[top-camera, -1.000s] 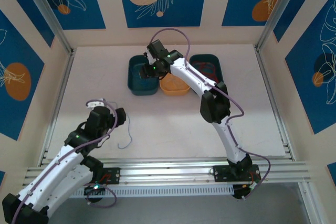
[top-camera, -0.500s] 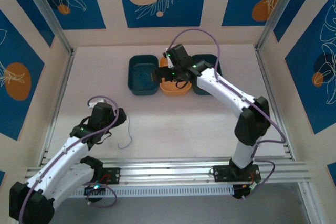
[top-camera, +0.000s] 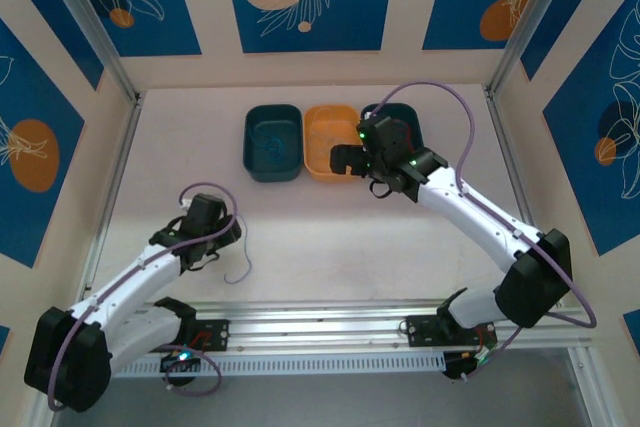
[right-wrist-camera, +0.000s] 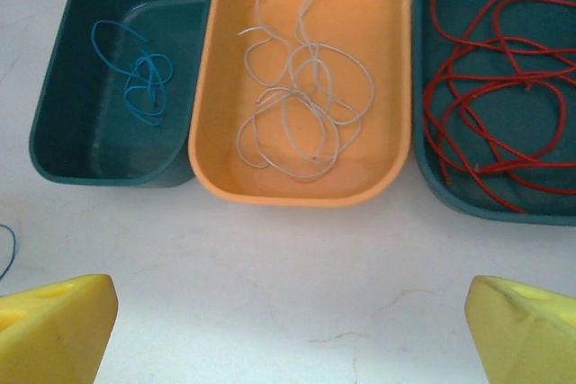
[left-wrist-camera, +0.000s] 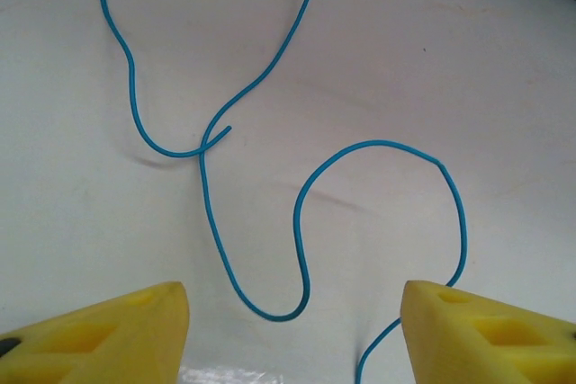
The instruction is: Untangle the cables
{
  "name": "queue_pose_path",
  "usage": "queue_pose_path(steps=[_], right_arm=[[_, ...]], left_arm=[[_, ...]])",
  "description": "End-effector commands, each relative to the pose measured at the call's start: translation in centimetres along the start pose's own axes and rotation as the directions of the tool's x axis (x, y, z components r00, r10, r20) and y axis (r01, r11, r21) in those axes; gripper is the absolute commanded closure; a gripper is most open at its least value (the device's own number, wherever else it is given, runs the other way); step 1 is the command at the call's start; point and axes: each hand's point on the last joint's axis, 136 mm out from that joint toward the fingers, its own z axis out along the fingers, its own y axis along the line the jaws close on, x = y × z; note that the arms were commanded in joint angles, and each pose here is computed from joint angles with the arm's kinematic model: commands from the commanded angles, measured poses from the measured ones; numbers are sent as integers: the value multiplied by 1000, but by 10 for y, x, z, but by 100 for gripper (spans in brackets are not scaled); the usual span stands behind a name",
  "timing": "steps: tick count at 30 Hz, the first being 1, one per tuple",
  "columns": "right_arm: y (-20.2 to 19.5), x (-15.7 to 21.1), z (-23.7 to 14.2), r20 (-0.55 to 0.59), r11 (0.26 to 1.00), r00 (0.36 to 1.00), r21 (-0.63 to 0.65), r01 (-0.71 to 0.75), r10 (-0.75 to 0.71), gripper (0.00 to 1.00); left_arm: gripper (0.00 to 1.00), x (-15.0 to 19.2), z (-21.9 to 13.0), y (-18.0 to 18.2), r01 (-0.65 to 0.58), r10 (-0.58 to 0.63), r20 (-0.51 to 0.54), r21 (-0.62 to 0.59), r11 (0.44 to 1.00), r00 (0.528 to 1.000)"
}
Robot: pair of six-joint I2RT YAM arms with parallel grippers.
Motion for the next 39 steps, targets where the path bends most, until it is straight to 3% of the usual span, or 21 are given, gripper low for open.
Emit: queue_pose_path(steps=[1, 9, 14, 17, 23, 27, 33, 39], right_arm=[[-13, -11, -8, 79, 997, 995, 42, -66, 63, 1], [-27, -10, -20, 123, 994, 990, 74, -83, 74, 1], [-35, -6, -24, 129, 992, 988, 86, -90, 79, 1], [-41, -4, -27, 137, 990, 987, 97, -100, 87, 1], [-48, -5, -32, 159, 987, 982, 106, -124, 106, 1], [-51, -6, -35, 171, 985, 979, 105, -133, 114, 1], [-53, -6, -38, 178, 984, 976, 102, -145, 125, 1], [-28, 0, -33, 127, 994, 986, -41, -99, 103, 1]], left_arm=[[45, -7, 5, -3, -25, 25, 17, 1, 1000, 1000], [64, -10, 21, -6, -55, 55, -8, -35, 998, 998], [88, -16, 24, -13, -68, 68, 2, -21, 997, 998], [97, -24, 19, -20, -76, 76, 30, 3, 997, 997], [100, -47, -10, -45, -88, 80, 86, 104, 991, 993], [100, -67, -44, -75, -98, 60, 156, 249, 964, 986], [100, -99, -96, -97, -117, 17, 271, 359, 926, 962], [100, -114, -136, -123, -167, 0, 323, 491, 855, 947]])
